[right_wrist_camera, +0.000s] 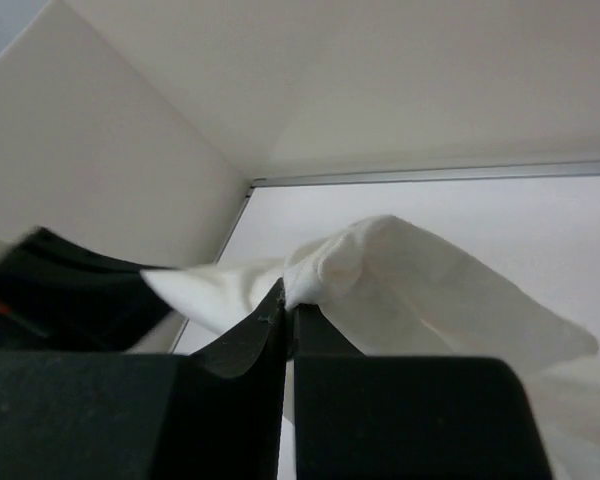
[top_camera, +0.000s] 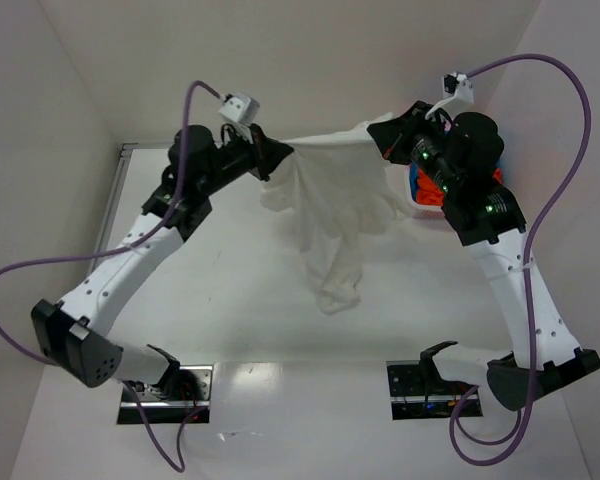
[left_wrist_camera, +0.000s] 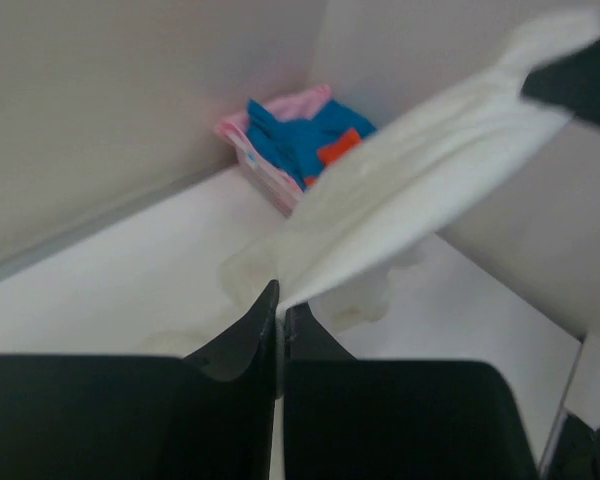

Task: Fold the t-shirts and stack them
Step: Move the tshirt to the center of the board

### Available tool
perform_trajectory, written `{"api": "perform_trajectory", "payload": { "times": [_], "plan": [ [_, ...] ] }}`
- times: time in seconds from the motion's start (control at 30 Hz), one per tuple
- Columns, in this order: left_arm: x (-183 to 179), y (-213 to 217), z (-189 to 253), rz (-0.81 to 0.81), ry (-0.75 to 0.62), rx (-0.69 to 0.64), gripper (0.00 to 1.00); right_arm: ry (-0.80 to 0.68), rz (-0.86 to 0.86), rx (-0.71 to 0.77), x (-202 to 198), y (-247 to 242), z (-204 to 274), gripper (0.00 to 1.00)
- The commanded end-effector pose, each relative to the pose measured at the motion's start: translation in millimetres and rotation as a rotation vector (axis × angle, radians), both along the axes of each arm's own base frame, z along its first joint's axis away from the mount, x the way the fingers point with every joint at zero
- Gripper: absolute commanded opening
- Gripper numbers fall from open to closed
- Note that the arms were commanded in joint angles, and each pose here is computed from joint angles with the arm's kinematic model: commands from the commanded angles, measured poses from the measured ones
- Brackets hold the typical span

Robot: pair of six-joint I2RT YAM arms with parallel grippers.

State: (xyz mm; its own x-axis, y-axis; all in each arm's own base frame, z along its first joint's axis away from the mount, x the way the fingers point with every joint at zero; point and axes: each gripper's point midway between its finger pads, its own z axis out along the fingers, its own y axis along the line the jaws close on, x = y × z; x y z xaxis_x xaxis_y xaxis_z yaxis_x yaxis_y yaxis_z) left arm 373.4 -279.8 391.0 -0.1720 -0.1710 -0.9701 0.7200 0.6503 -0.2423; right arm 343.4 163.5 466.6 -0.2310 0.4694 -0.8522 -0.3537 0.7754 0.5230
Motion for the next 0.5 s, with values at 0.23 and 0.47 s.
{"api": "perform_trajectory", "payload": {
  "times": [0.23,0.47],
  "plan": [
    [-56,134,198,0.444,-0.38,-0.05,0.0,-0.22,-0.082,0.0,6,-16,67,0.03],
    [-58,139,196,0.463,-0.387,-0.018,0.0,-0.275,-0.124,-0.041,10,-23,83,0.03]
  ]
}}
